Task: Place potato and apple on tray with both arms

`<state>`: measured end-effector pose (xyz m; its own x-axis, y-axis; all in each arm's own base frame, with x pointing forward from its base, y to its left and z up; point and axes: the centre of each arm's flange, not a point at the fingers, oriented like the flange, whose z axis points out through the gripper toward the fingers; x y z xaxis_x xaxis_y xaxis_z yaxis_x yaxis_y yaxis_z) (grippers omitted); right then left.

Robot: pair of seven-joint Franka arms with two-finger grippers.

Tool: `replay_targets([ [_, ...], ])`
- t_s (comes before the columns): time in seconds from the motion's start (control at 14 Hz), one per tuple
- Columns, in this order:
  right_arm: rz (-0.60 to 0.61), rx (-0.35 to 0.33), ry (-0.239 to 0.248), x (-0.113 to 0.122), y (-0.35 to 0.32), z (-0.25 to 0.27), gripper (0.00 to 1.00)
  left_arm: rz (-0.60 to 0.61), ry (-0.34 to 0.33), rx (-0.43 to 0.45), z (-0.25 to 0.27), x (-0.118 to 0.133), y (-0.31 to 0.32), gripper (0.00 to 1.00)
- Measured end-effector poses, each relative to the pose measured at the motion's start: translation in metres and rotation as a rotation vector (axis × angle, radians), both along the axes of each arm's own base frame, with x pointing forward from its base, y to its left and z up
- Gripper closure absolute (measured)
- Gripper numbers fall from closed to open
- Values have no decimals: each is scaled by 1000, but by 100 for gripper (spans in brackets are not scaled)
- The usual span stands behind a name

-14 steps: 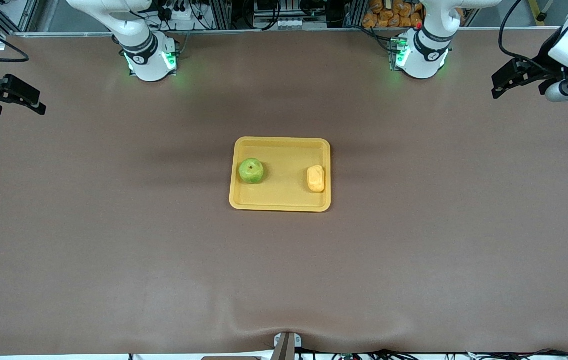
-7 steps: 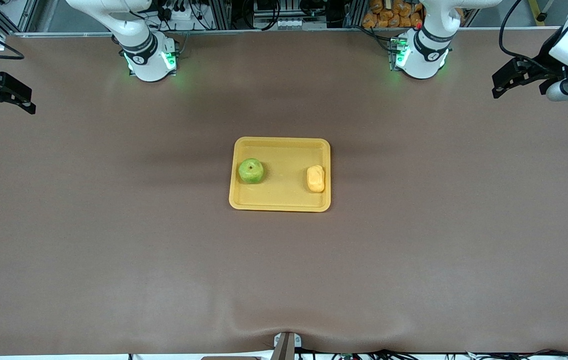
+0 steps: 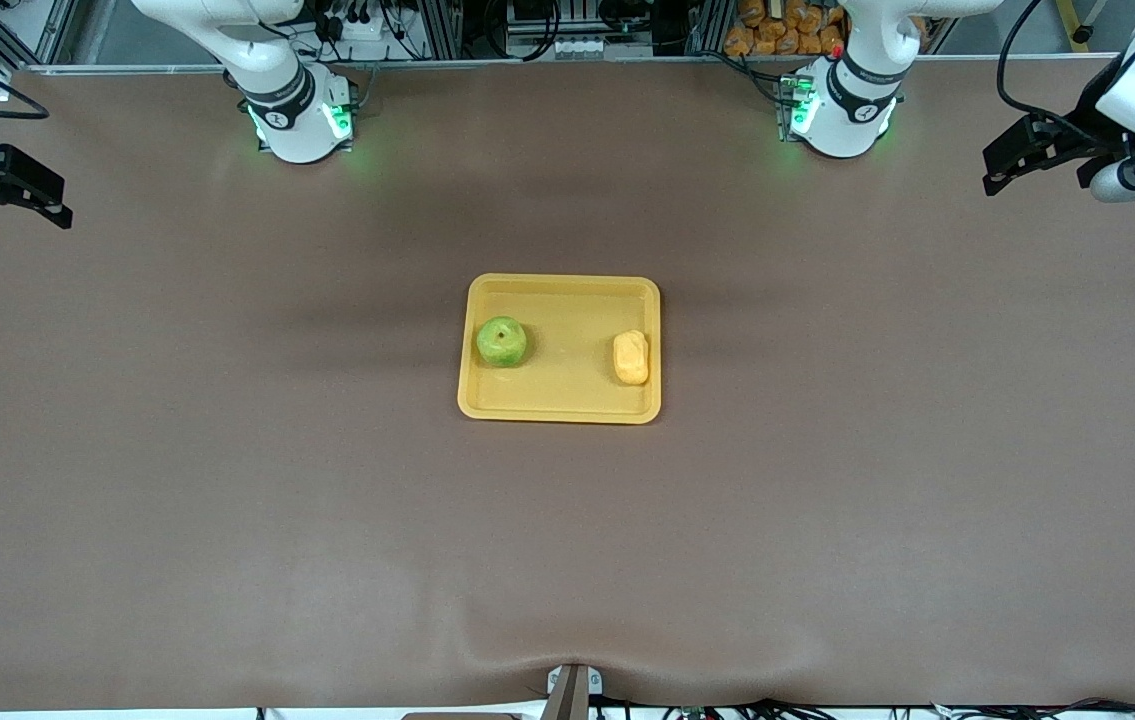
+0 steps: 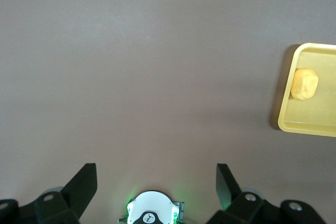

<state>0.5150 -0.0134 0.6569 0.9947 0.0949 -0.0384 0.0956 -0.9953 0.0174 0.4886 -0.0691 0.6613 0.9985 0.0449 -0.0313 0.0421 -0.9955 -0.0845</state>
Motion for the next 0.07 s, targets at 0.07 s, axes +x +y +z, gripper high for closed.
replay_targets([
  [0.07,-1,5,-1,0,1,0,0,0,1,0,0,0,0,0],
])
